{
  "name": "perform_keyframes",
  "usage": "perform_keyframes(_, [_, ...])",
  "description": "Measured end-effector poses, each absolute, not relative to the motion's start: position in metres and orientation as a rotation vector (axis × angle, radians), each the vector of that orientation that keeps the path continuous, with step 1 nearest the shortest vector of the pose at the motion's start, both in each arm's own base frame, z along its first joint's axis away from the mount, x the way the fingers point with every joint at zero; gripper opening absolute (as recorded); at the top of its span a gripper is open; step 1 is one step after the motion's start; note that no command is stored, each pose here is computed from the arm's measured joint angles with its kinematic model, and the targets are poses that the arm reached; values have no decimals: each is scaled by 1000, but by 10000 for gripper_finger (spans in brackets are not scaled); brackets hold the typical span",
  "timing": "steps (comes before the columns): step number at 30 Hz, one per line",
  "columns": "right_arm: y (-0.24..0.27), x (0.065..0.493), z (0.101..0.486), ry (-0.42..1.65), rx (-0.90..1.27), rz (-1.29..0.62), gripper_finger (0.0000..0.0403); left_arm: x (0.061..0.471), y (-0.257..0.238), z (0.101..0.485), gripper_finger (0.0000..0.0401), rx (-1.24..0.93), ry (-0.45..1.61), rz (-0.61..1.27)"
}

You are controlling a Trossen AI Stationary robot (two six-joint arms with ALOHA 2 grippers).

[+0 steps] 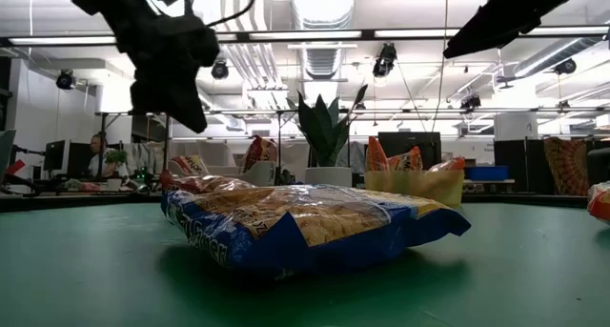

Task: Sort Maruchan noodles
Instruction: Put the red noodle pack into the white bin

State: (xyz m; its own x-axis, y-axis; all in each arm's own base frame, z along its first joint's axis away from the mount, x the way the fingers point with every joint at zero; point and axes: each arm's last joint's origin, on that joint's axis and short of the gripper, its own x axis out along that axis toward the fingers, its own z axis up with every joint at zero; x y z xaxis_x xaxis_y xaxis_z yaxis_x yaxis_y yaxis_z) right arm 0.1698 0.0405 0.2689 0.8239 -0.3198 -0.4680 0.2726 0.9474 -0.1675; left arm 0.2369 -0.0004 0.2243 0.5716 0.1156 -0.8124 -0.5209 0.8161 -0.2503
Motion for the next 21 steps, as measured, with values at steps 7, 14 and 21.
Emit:
perform_keyframes(7, [40, 170, 269, 514, -96, -315, 242, 235, 1, 220, 42, -632, 852, 517])
perform_keyframes(14, [40, 170, 269, 515, -98, -314, 242, 242, 0, 214, 91, -821, 863, 574])
perform_keyframes(21, [40, 170, 268, 515, -97, -315, 242, 242, 6, 201, 202, -903, 887, 668])
